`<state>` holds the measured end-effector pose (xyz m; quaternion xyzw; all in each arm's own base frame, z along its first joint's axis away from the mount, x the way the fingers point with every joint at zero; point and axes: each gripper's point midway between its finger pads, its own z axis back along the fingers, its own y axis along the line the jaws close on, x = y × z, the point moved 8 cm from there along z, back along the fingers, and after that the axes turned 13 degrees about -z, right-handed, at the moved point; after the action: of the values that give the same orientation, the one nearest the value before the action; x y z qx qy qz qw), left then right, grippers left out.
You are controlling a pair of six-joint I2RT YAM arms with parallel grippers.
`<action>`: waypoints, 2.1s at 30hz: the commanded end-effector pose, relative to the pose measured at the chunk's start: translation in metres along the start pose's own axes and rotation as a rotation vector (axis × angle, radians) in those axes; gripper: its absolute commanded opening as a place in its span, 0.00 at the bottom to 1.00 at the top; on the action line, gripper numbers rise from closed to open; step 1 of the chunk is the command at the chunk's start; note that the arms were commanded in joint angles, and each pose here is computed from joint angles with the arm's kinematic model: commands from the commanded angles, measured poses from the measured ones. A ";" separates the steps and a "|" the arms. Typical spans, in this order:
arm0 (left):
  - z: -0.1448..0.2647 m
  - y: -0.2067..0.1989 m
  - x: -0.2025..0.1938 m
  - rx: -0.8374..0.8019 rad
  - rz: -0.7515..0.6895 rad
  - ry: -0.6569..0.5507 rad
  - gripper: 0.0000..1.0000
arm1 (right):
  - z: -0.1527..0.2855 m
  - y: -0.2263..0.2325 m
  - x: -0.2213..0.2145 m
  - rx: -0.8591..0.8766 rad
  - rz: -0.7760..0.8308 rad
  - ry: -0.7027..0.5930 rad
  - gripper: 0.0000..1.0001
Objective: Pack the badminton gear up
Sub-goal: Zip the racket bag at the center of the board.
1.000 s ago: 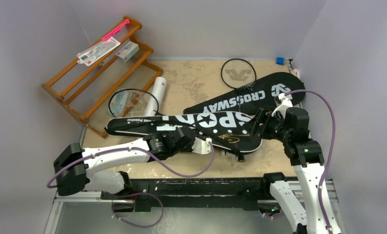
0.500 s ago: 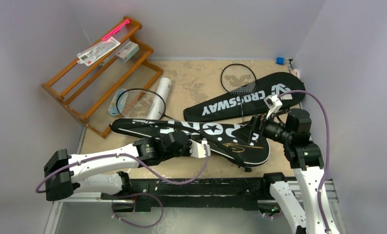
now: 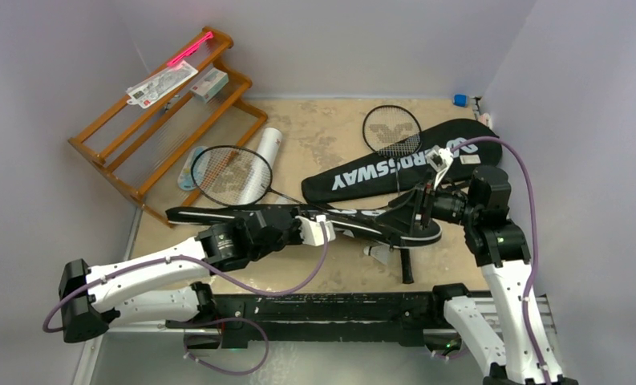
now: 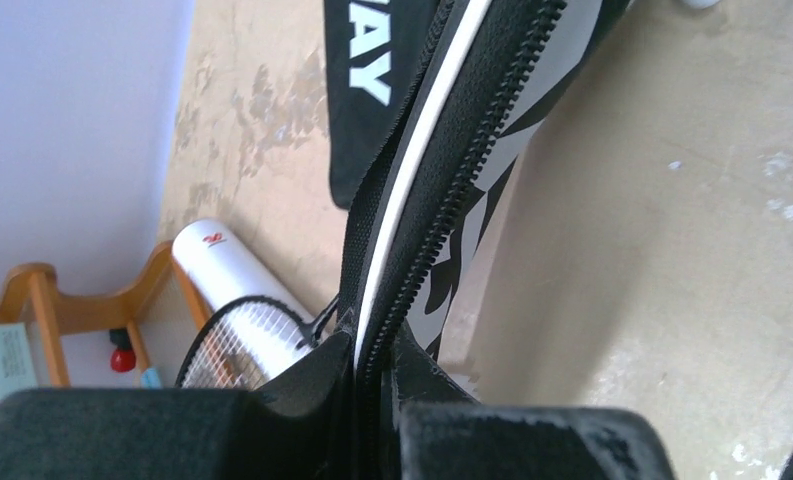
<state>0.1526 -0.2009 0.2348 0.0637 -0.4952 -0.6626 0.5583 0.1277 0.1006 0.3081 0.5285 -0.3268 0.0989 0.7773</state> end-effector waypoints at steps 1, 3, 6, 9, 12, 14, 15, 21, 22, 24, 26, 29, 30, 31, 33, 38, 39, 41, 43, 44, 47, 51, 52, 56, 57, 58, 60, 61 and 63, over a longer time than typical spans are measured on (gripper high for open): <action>0.029 0.050 0.009 0.184 0.018 -0.049 0.00 | 0.002 0.027 0.008 0.171 0.144 0.018 0.90; 0.037 0.055 0.007 0.190 0.001 -0.053 0.00 | 0.002 0.031 0.009 0.207 0.168 0.009 0.90; 0.045 0.062 0.003 0.213 -0.018 -0.046 0.00 | 0.001 0.031 0.014 0.205 0.196 -0.017 0.89; 0.052 0.070 -0.002 0.223 -0.028 -0.033 0.00 | -0.003 0.028 0.022 0.178 0.200 -0.061 0.88; 0.058 0.077 -0.010 0.237 -0.019 -0.013 0.00 | -0.008 0.021 0.036 0.098 0.175 -0.164 0.87; 0.058 0.080 -0.016 0.252 -0.004 0.000 0.00 | -0.010 0.020 0.046 0.063 0.178 -0.218 0.89; 0.058 0.080 -0.018 0.254 0.004 0.004 0.00 | -0.009 0.022 0.053 0.049 0.178 -0.240 0.89; 0.055 0.079 -0.023 0.247 0.038 0.033 0.00 | -0.007 0.023 0.072 -0.084 0.099 -0.257 0.90; 0.054 0.078 -0.023 0.250 0.042 0.036 0.00 | -0.007 0.021 0.071 -0.109 0.075 -0.252 0.90; 0.049 0.076 -0.024 0.245 0.046 0.045 0.00 | -0.007 0.015 0.067 -0.157 0.025 -0.239 0.89; 0.041 0.075 -0.025 0.235 0.051 0.066 0.00 | -0.006 0.012 0.061 -0.186 -0.012 -0.208 0.85; 0.027 0.074 -0.026 0.220 0.059 0.131 0.00 | -0.003 0.006 0.050 -0.228 -0.035 -0.158 0.79; 0.023 0.073 -0.026 0.198 0.051 0.147 0.00 | -0.001 0.004 0.046 -0.248 -0.040 -0.149 0.77; 0.020 0.072 -0.026 0.183 0.045 0.158 0.00 | 0.000 0.001 0.043 -0.270 -0.045 -0.147 0.75; 0.013 0.072 -0.025 0.169 0.040 0.167 0.00 | 0.002 -0.005 0.036 -0.311 -0.051 -0.143 0.74; -0.005 0.074 -0.024 0.187 0.003 0.186 0.00 | -0.007 -0.026 0.018 -0.351 -0.086 -0.074 0.73; -0.010 0.075 -0.024 0.192 -0.010 0.200 0.00 | -0.010 -0.030 0.014 -0.371 -0.093 -0.062 0.72; -0.020 0.077 -0.023 0.184 -0.040 0.231 0.00 | -0.017 -0.038 0.009 -0.406 -0.088 -0.053 0.70; -0.027 0.078 -0.023 0.187 -0.034 0.250 0.00 | -0.023 -0.042 0.009 -0.449 -0.075 -0.065 0.66; -0.030 0.077 -0.023 0.185 -0.033 0.260 0.00 | -0.025 -0.043 0.009 -0.457 -0.070 -0.067 0.65; -0.036 0.071 -0.028 0.176 -0.046 0.286 0.00 | -0.026 -0.046 0.013 -0.501 -0.060 -0.084 0.60; -0.039 0.064 -0.031 0.173 -0.040 0.262 0.00 | -0.024 -0.054 0.017 -0.566 -0.041 -0.095 0.60; -0.039 0.064 -0.031 0.172 -0.038 0.255 0.00 | -0.024 -0.055 0.017 -0.574 -0.040 -0.094 0.60; -0.042 0.061 -0.031 0.155 -0.041 0.254 0.00 | -0.028 -0.056 0.018 -0.562 -0.045 -0.069 0.51; -0.043 0.061 -0.031 0.148 -0.042 0.257 0.00 | -0.029 -0.057 0.018 -0.560 -0.050 -0.062 0.51; -0.043 0.060 -0.031 0.143 -0.042 0.259 0.00 | -0.031 -0.059 0.018 -0.562 -0.058 -0.054 0.51; -0.043 0.059 -0.032 0.139 -0.041 0.259 0.00 | -0.034 -0.061 0.019 -0.571 -0.064 -0.047 0.51; -0.043 0.059 -0.032 0.139 -0.038 0.257 0.00 | -0.035 -0.062 0.019 -0.567 -0.062 -0.047 0.49; -0.042 0.059 -0.031 0.138 -0.036 0.254 0.00 | -0.039 -0.063 0.020 -0.558 -0.063 -0.038 0.47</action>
<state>0.2254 -0.1896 0.2253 0.1912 -0.4224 -0.6462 0.6061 0.1818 0.1008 0.2524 0.3005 -0.3153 -0.0443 0.8991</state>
